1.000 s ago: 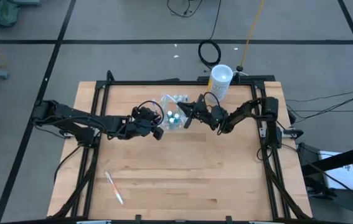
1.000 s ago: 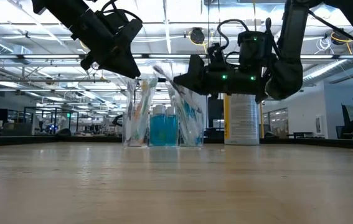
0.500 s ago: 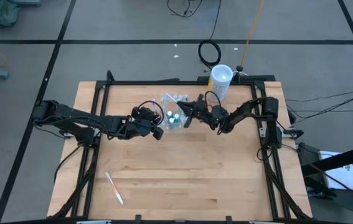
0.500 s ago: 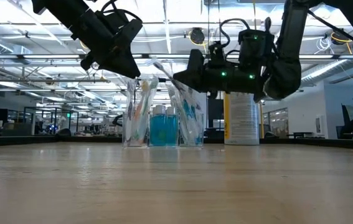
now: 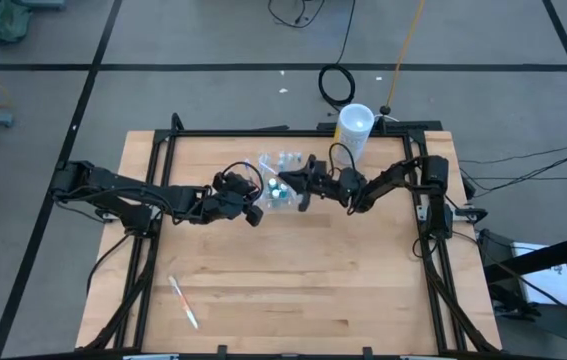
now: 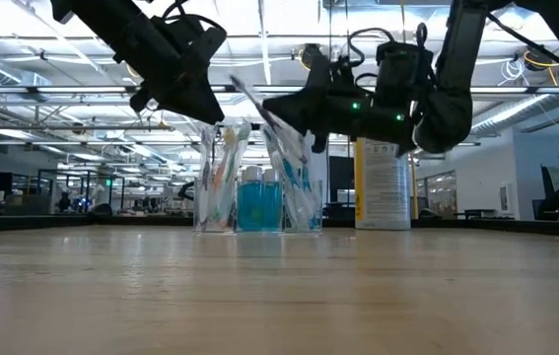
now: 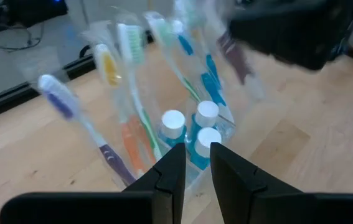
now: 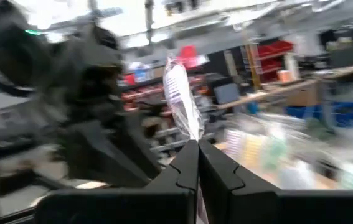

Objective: Pick & Place toothbrushing station
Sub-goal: Put the purple toothbrush into the transparent organizer

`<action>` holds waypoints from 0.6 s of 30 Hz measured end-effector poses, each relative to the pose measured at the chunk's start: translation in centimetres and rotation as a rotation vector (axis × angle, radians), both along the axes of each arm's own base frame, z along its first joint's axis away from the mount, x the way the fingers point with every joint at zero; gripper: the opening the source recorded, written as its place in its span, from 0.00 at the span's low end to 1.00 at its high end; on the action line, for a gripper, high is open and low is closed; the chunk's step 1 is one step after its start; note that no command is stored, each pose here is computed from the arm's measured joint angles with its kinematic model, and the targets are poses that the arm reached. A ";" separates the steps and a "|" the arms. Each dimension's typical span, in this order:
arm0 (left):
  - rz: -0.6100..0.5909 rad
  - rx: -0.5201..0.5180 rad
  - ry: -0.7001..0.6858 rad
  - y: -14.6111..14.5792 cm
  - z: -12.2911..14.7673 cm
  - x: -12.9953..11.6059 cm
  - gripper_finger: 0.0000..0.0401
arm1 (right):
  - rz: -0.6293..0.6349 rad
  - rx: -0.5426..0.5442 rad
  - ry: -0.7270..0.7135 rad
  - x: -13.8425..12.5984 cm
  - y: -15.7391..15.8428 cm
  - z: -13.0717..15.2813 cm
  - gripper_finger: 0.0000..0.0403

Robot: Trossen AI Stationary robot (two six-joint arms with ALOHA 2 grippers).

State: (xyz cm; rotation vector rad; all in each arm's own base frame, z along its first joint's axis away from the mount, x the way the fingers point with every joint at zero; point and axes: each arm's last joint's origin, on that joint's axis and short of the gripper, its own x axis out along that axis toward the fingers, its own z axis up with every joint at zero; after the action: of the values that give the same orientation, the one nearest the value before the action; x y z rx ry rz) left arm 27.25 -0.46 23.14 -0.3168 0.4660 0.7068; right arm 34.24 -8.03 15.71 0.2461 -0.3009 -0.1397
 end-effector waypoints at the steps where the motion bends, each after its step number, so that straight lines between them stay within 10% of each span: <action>1: -0.019 0.005 0.010 0.0 0.0 0.0 0.20 | 0.027 -0.010 -0.006 0.0 0.1 0.1 0.00; 18: -0.422 0.334 -0.007 -0.5 2.1 1.6 0.35 | 0.179 -0.137 0.047 -2.1 2.0 4.1 0.00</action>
State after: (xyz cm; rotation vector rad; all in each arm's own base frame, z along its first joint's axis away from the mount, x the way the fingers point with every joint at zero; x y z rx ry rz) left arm 28.85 -0.97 25.29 0.0945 0.3839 0.3606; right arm 32.17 -6.03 19.82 0.1328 -0.2394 0.0520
